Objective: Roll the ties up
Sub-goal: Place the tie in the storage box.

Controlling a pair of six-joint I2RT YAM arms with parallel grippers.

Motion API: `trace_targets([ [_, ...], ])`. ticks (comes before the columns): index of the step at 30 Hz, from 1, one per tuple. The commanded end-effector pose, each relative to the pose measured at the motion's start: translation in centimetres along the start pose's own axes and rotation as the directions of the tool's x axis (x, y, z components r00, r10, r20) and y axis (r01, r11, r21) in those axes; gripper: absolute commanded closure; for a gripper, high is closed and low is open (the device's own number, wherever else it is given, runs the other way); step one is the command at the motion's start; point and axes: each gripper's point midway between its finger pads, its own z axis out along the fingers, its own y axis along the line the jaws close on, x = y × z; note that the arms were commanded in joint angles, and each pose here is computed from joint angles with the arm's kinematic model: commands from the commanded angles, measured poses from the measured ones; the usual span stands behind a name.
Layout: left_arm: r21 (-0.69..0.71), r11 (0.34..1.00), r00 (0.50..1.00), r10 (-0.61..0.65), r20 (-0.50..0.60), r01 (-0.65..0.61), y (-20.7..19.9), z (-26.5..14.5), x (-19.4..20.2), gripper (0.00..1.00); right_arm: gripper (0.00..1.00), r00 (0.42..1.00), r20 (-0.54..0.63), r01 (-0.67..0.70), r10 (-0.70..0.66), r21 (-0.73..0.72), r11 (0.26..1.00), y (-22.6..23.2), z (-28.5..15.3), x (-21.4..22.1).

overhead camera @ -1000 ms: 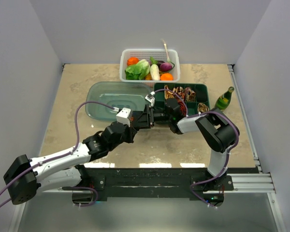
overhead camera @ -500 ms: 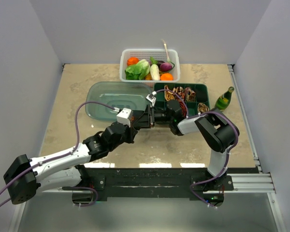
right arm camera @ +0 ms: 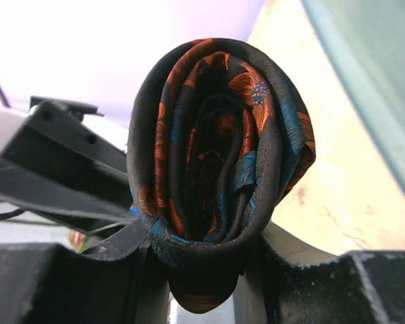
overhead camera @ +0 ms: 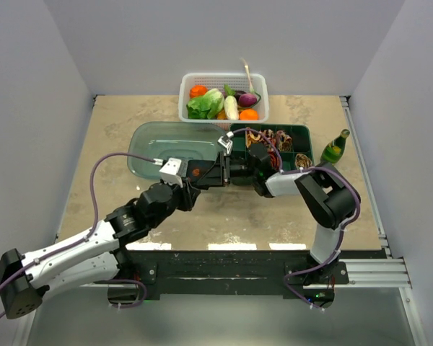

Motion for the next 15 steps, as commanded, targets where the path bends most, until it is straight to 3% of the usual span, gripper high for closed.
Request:
trace_targets([
  [1,0.023,0.999,0.989,-0.028,0.147,0.025,-0.9,-1.8,-5.0,0.56,0.76,0.974,0.016,0.221,-0.224,0.111,0.969,2.2,-0.8,-3.6],
  [3,0.034,0.999,0.982,-0.036,0.184,0.031,-0.9,-2.5,-6.1,0.38,0.76,0.979,0.009,0.198,-0.205,0.227,0.954,0.8,-1.6,-4.0],
  [5,0.038,0.999,0.976,-0.036,0.217,0.029,-0.9,-3.2,-7.0,0.29,0.76,0.958,0.013,0.27,-0.286,0.291,0.918,1.2,-2.3,-5.6],
  [6,0.041,0.999,0.972,-0.038,0.232,0.029,-0.9,-3.3,-7.5,0.22,0.76,0.966,0.002,0.244,-0.259,0.331,0.911,0.6,-2.9,-5.4],
  [11,0.007,1.0,0.969,-0.006,0.246,0.005,-0.6,-3.3,-8.2,0.13,0.76,0.949,0.017,0.272,-0.314,0.456,0.847,0.4,-5.9,-7.8],
  [15,-0.018,1.0,0.974,0.023,0.227,-0.02,-0.4,-2.7,-7.9,0.09,0.76,0.943,0.031,0.242,-0.332,0.621,0.745,-0.8,-9.8,-9.4],
])
